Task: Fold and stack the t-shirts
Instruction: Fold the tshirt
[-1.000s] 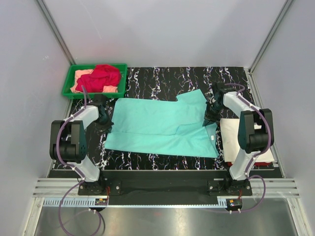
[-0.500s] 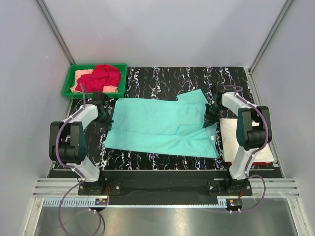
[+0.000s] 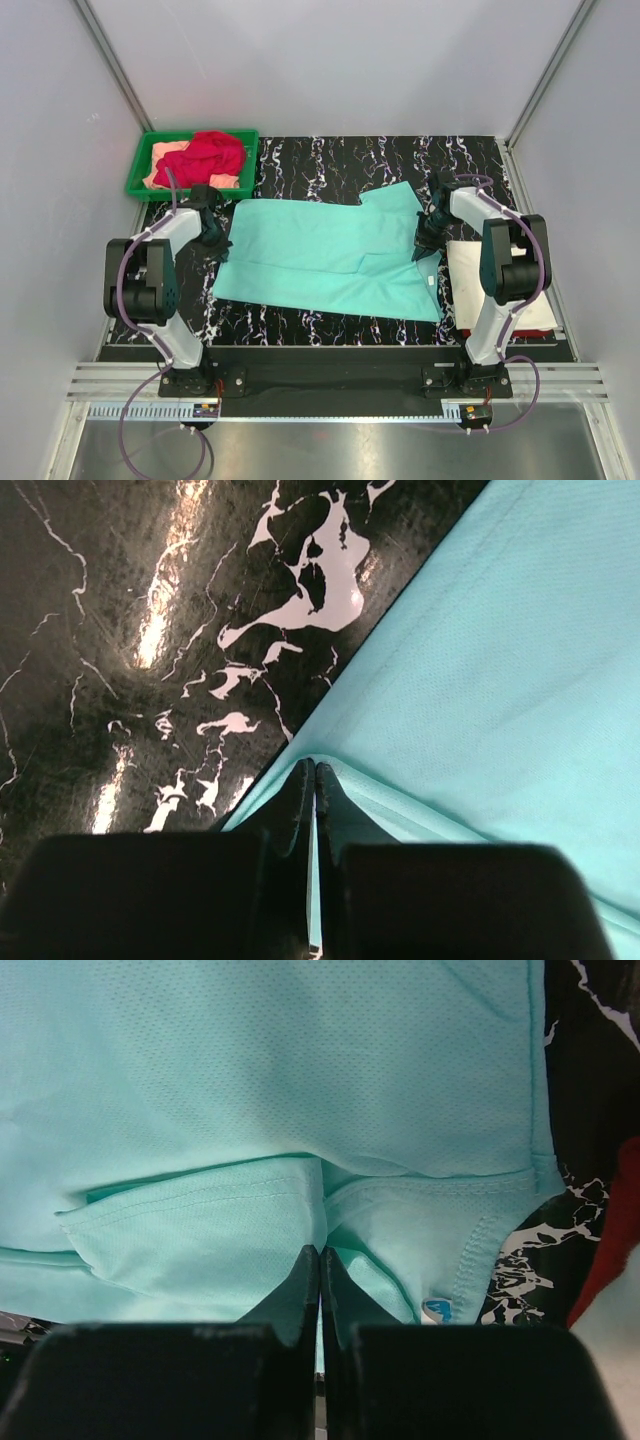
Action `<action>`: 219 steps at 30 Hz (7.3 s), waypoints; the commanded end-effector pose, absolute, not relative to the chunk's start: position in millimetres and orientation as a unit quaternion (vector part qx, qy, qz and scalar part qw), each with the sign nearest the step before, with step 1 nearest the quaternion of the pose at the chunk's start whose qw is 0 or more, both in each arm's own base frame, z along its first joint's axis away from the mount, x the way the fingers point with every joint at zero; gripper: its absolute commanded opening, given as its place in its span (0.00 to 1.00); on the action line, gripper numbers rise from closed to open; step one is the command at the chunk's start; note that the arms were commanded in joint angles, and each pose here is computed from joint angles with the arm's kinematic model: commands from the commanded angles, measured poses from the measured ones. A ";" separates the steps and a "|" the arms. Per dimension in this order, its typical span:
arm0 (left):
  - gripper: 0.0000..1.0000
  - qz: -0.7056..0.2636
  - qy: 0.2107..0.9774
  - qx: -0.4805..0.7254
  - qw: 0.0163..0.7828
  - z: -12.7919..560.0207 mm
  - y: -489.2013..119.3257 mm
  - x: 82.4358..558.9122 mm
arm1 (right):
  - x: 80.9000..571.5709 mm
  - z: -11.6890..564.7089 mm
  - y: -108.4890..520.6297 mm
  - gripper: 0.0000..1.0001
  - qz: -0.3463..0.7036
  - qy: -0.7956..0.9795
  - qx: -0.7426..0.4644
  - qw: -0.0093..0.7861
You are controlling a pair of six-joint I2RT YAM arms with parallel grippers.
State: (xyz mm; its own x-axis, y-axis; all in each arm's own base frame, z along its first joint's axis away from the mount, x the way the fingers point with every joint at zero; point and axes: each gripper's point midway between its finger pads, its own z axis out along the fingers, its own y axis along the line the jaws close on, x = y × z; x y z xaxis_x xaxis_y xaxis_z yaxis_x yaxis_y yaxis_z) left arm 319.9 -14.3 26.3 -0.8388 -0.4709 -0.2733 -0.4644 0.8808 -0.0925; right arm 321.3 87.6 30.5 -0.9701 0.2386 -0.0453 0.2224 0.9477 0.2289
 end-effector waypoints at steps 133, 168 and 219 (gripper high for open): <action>0.43 -0.048 0.956 -0.159 0.241 17.8 -24.9 478.1 | 544.1 82.2 62.5 0.52 0.139 0.950 0.077 0.270; 0.17 -0.067 0.954 -0.163 0.244 28.1 -32.1 483.1 | 525.4 15.0 86.1 0.38 0.204 0.965 0.040 0.158; 0.00 -0.014 0.953 -0.191 0.234 92.2 -8.3 373.6 | 396.5 131.9 85.8 0.00 0.195 0.961 0.121 0.154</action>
